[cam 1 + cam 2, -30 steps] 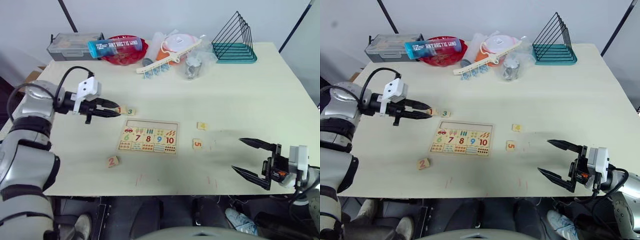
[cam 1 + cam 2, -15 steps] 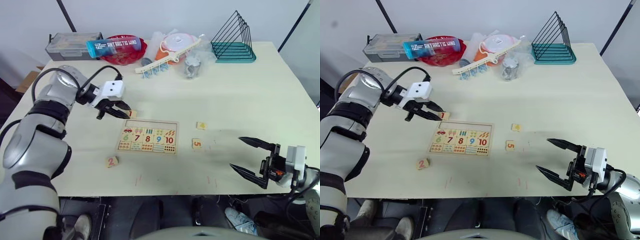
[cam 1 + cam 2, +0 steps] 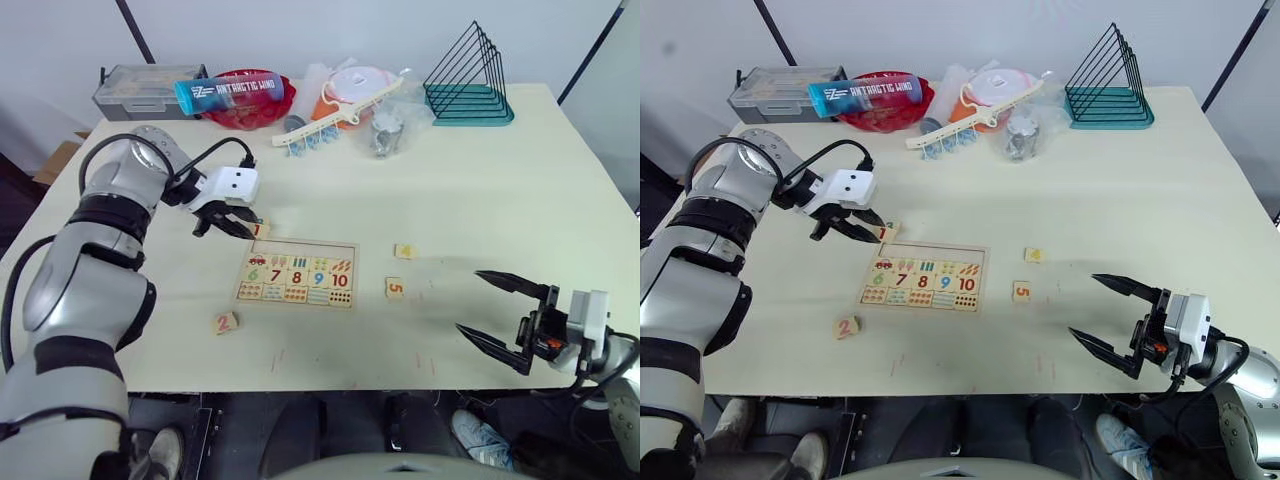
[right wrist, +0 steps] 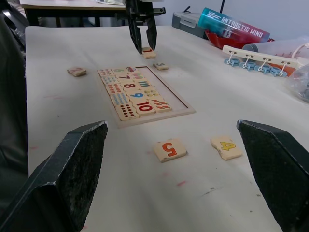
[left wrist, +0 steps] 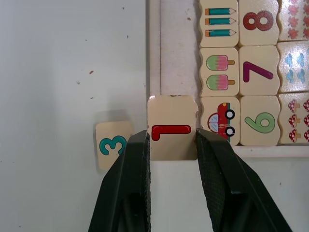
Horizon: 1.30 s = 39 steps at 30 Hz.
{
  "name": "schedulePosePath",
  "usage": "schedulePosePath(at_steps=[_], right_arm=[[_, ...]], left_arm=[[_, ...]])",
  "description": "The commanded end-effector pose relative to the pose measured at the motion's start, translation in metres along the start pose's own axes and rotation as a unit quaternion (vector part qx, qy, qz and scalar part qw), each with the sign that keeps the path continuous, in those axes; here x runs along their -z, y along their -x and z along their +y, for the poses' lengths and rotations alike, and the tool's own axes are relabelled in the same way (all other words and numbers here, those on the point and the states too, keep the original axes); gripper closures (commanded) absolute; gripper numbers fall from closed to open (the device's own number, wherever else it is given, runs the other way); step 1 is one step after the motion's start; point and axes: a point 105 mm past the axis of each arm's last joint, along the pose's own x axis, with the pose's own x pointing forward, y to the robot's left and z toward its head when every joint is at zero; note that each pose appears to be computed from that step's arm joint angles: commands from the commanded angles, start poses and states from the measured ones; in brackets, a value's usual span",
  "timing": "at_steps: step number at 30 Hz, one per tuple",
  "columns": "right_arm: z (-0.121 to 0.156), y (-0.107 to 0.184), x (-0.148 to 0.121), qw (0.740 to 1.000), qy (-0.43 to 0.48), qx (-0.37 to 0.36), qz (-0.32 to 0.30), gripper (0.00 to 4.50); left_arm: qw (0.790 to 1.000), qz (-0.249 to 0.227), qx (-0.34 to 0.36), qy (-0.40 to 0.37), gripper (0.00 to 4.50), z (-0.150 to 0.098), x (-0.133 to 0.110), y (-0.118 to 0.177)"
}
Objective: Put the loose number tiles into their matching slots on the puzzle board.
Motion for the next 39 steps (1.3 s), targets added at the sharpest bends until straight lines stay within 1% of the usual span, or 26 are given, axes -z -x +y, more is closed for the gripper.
schedulePosePath(at_steps=[1, 8, 12, 18, 22, 28, 39], right_arm=[[-0.002, -0.003, -0.008, 1.000, 0.018, -0.004, -0.014, 0.00], [-0.005, -0.006, -0.008, 1.000, 0.019, -0.014, -0.015, 0.00], [-0.007, -0.007, -0.009, 0.999, 0.018, -0.023, -0.015, 0.00], [-0.008, -0.006, -0.009, 0.999, 0.009, -0.036, -0.010, 0.00], [-0.009, -0.006, -0.010, 0.999, 0.004, -0.045, -0.008, 0.00], [-0.014, -0.005, -0.012, 0.999, 0.004, -0.049, -0.006, 0.00], [-0.014, -0.006, -0.011, 0.999, 0.004, -0.053, -0.003, 0.00]], left_arm=[[1.000, 0.013, 0.000, -0.006, 3.62, 0.002, -0.005, 0.005], [0.998, 0.062, 0.013, -0.012, 3.62, -0.004, -0.005, 0.005], [0.996, 0.082, -0.001, -0.023, 3.62, -0.003, -0.012, 0.005], [0.991, 0.125, -0.033, -0.035, 3.62, 0.000, -0.012, 0.007], [0.990, 0.129, -0.034, -0.035, 3.62, -0.004, -0.016, 0.002], [0.989, 0.143, -0.034, -0.031, 3.62, -0.011, -0.011, -0.005], [0.991, 0.126, -0.033, -0.024, 3.62, -0.012, -0.015, -0.015]])
